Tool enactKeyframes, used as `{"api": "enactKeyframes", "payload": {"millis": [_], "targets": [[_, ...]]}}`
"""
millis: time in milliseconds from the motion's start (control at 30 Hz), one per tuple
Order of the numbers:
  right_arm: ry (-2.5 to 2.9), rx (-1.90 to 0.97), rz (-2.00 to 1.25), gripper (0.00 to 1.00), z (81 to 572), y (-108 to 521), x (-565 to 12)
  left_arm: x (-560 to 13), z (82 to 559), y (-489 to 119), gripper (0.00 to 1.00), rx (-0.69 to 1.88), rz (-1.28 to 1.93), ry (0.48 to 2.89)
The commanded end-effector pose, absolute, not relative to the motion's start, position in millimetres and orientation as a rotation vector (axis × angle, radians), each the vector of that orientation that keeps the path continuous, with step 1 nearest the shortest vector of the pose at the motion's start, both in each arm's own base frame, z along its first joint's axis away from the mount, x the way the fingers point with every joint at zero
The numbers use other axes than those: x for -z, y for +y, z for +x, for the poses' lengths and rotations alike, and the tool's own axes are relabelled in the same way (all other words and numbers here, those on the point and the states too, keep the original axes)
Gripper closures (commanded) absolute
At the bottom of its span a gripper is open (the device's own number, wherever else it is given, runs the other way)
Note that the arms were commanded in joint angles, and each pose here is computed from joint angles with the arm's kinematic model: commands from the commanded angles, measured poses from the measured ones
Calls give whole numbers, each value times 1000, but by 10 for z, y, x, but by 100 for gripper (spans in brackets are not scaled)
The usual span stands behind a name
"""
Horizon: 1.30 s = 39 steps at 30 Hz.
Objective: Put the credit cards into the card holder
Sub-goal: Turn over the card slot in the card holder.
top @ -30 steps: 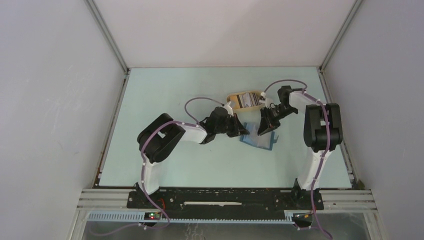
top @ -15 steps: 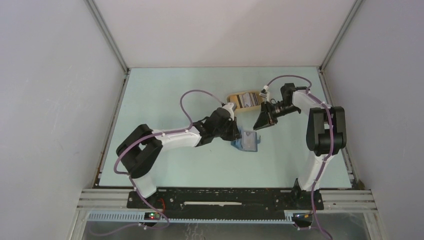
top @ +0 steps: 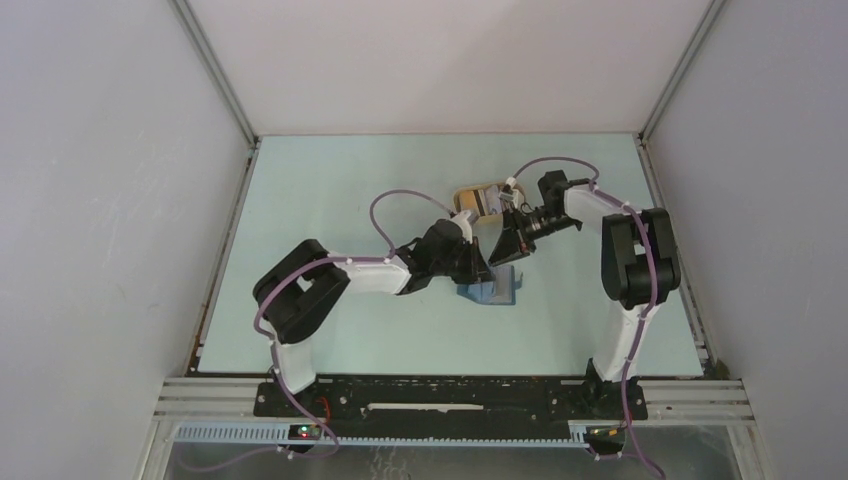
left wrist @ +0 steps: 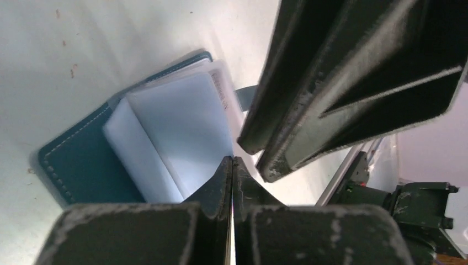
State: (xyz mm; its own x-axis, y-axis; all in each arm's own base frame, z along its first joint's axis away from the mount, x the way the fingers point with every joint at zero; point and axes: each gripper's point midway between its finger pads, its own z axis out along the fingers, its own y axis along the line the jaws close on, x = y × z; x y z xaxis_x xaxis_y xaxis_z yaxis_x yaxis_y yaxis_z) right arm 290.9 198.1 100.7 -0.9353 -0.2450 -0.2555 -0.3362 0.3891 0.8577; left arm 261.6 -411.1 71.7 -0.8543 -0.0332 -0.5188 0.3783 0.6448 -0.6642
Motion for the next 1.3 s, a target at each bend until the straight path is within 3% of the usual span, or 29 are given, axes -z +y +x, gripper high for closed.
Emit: {"api": "enactKeyframes", "payload": {"millis": [0, 567, 1267], "targets": [[2567, -1545, -498, 70, 2985, 2002, -923, -550, 2627, -4035, 100, 1268, 144, 2386], [2537, -1562, -523, 72, 2967, 1973, -925, -531, 2634, -3717, 100, 1294, 10, 2350], [2850, -1041, -746, 77, 2780, 2359, -127, -524, 2496, -3260, 100, 1192, -70, 2324]]}}
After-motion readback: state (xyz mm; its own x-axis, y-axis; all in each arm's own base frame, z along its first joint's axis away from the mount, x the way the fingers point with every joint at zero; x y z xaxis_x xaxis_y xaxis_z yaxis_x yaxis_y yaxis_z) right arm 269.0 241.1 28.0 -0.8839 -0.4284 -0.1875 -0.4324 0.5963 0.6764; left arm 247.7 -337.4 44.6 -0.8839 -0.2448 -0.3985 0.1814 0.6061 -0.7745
